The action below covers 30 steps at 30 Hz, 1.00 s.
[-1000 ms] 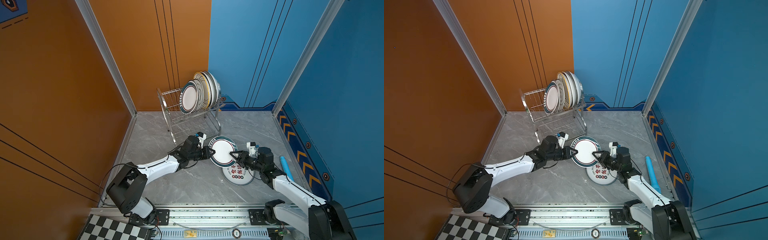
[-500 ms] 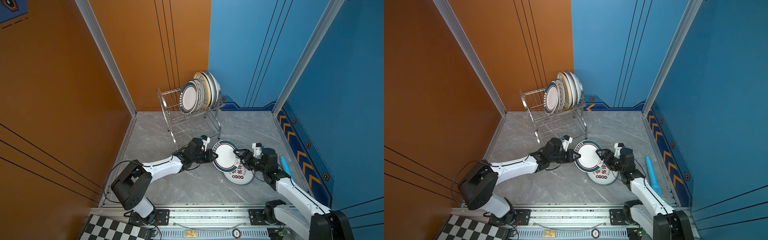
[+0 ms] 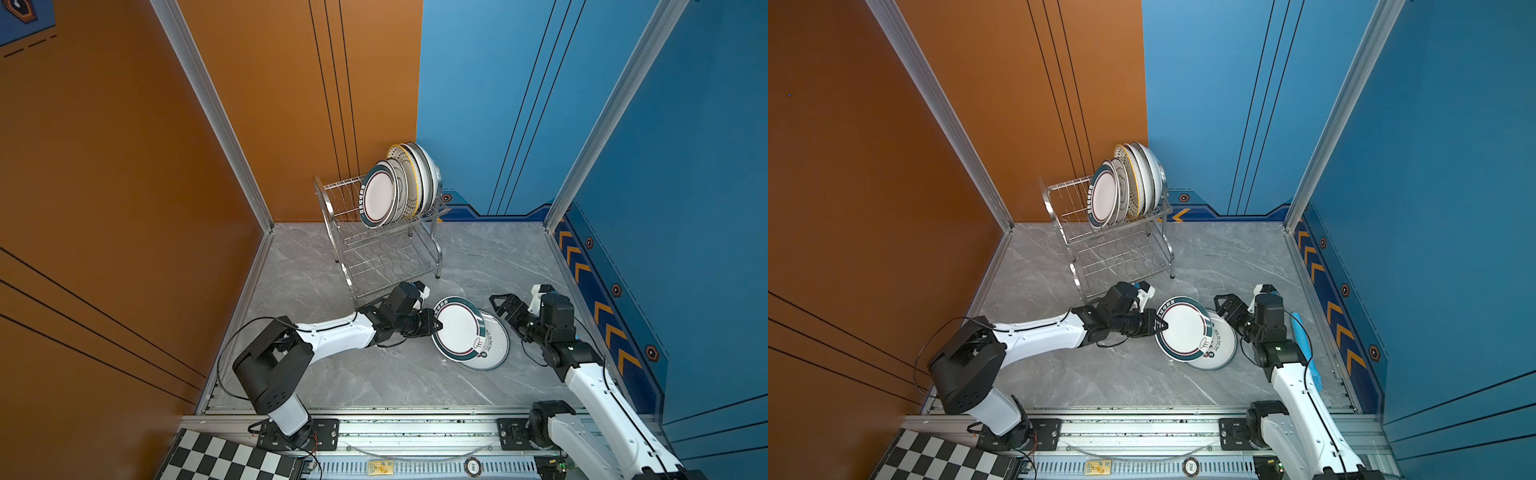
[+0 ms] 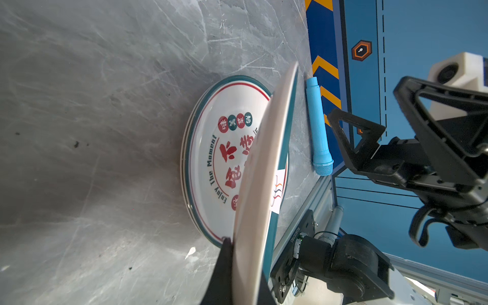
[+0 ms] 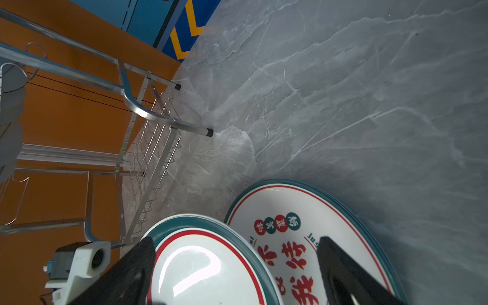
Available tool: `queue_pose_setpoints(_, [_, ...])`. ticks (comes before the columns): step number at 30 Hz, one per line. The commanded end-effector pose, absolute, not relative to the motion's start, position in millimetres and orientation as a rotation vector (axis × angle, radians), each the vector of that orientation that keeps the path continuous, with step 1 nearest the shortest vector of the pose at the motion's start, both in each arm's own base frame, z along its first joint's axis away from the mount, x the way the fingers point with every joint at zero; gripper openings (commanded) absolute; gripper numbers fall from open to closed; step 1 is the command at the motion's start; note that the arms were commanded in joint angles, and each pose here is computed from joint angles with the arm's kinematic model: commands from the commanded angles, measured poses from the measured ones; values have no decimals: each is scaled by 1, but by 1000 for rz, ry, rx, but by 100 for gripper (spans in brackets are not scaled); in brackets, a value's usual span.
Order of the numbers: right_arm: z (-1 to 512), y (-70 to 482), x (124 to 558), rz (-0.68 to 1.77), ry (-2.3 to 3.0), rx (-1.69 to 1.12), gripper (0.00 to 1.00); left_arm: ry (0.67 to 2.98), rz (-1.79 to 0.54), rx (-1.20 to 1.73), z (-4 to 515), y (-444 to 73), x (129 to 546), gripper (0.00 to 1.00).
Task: Unload the plates from the dish rack
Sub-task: 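Lay the plate flat on the stack with the left gripper while the right releases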
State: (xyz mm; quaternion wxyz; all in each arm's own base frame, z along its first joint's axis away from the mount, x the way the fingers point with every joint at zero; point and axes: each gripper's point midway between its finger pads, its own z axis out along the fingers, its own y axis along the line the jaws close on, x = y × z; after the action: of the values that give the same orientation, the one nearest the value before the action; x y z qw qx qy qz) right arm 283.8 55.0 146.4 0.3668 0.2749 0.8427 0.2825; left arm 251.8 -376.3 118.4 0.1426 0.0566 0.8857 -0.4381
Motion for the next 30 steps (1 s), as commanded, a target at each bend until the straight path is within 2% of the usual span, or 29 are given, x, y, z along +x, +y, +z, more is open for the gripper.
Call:
queue_pose_setpoints(1, [148,36,275,572,2188,717,100,2568,-1295,161,121,-390,251,0])
queue_pose_setpoints(14, [157,28,271,554,2159,706,100,2670,-1242,204,94,-413,245,0])
queue_pose_setpoints(19, [158,28,269,557,2154,703,100,2709,-1194,189,86,-410,245,10])
queue_pose_setpoints(24, [158,28,268,560,2153,702,100,2769,-1001,193,75,-396,247,15])
queue_pose_setpoints(30, [156,28,267,559,2161,700,100,2832,-877,242,63,-394,241,22])
